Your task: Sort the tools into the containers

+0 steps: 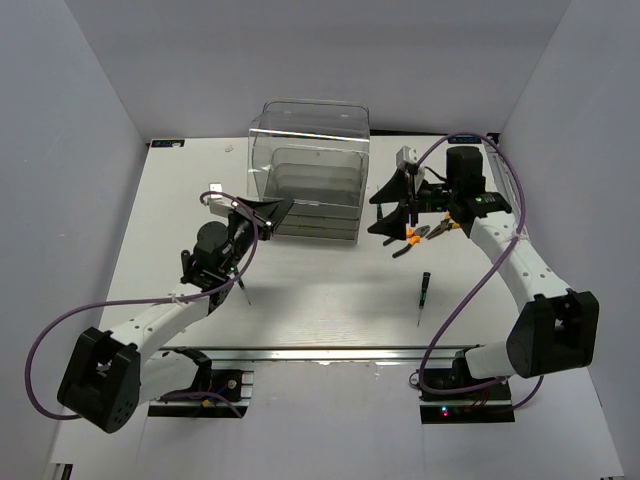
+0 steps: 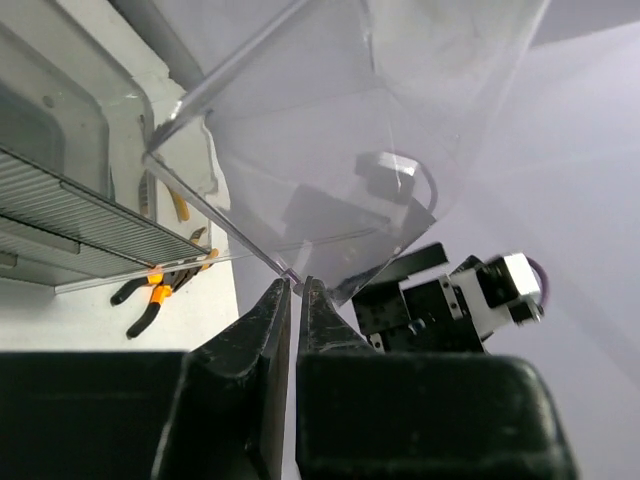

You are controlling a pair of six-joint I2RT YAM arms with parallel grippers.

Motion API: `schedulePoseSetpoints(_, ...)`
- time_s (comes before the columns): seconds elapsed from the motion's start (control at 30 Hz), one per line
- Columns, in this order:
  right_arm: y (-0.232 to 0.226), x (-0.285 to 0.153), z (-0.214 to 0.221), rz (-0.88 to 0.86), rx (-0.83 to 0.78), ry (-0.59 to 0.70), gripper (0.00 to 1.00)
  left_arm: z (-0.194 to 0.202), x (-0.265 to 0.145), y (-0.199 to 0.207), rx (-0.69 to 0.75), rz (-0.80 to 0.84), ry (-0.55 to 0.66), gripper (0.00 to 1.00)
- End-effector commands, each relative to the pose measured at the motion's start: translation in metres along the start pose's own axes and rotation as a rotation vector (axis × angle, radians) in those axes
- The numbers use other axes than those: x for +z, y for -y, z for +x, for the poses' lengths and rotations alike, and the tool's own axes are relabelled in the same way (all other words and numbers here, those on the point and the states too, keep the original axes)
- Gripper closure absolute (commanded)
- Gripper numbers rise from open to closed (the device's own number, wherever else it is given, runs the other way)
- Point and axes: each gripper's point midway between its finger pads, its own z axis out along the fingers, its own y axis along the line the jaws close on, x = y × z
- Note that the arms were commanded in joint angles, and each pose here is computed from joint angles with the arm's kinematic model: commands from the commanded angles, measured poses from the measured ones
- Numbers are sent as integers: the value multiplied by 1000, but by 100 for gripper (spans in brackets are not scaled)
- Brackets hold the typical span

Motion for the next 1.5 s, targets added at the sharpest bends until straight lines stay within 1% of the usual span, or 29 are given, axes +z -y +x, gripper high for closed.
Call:
schedulePoseSetpoints(0.0,7,2,-22,63,145,70,13,-5,-7,35,77,113,7,100)
schedulePoseSetpoints(0.03,12,4,-30,73,117,96,13,-4,-7,37,84,121,1,100)
schedulePoseSetpoints(0.2,12,16,-43,73,213,138,15,-2,-5,42,93,133,-17,100)
schedulePoseSetpoints(0.23,11,21,-45,71,261,143,16,-2,-4,43,94,136,-17,100)
schedulePoseSetpoints(0.3,14,27,-50,85,275,160,18,0,-3,43,99,137,-31,100)
schedulePoseSetpoints(0.33,15,31,-52,94,323,170,19,1,-2,45,99,142,-35,100)
schedulePoseSetpoints(0.53,24,45,-58,123,404,217,25,1,-2,54,120,169,-43,100)
schedulePoseSetpoints(0.6,26,45,-64,123,424,239,30,2,-2,56,124,176,-50,100)
schedulePoseSetpoints(0.63,28,46,-65,119,430,245,35,2,-2,56,126,177,-52,100)
schedulePoseSetpoints(0.7,26,46,-76,96,428,267,41,3,-2,56,124,177,-54,100)
schedulePoseSetpoints(0.73,26,47,-79,83,426,272,45,4,-2,55,124,175,-56,100)
schedulePoseSetpoints(0.77,25,46,-84,73,431,280,54,3,-3,54,122,173,-54,100)
schedulePoseSetpoints(0.83,23,46,-89,48,419,287,63,4,-3,51,125,167,-56,93)
schedulePoseSetpoints(0.87,21,46,-92,37,413,291,71,5,-3,48,133,162,-58,89)
schedulePoseSetpoints(0.9,20,46,-93,29,417,294,74,5,-3,47,136,159,-59,85)
schedulePoseSetpoints(0.93,20,45,-97,26,402,304,76,4,-4,44,133,150,-51,77)
schedulePoseSetpoints(0.97,20,45,-99,21,398,309,82,2,-5,44,128,150,-42,72)
schedulePoseSetpoints(1.03,19,44,-105,9,390,317,88,1,-8,40,127,139,-29,61)
schedulePoseSetpoints(1.07,18,43,-107,4,385,320,91,-2,-10,40,149,133,-17,47)
schedulePoseSetpoints(1.1,19,42,-109,2,381,323,93,-3,-11,41,162,128,-11,41)
schedulePoseSetpoints(1.13,18,41,-113,1,373,328,96,-3,-12,35,185,95,-16,38)
schedulePoseSetpoints(1.17,19,40,-116,-1,360,333,97,-4,-15,38,202,95,-14,33)
schedulePoseSetpoints(1.2,20,38,-120,1,355,340,97,-2,-17,27,254,49,-30,32)
schedulePoseSetpoints(1.27,20,36,-125,0,337,349,98,-2,-22,21,282,5,-40,31)
schedulePoseSetpoints(1.3,22,35,-126,3,336,353,98,-3,-28,21,324,-1,-41,32)
schedulePoseSetpoints(1.33,23,34,-131,5,329,361,98,0,-34,9,333,-57,-63,32)
schedulePoseSetpoints(1.4,27,33,-134,10,325,368,99,-6,-44,2,368,-111,-44,32)
schedulePoseSetpoints(1.43,28,33,-136,10,322,372,99,-4,-52,-14,371,-181,-67,32)
schedulePoseSetpoints(1.47,31,31,-139,14,315,377,99,-6,-56,-20,387,-214,-59,33)
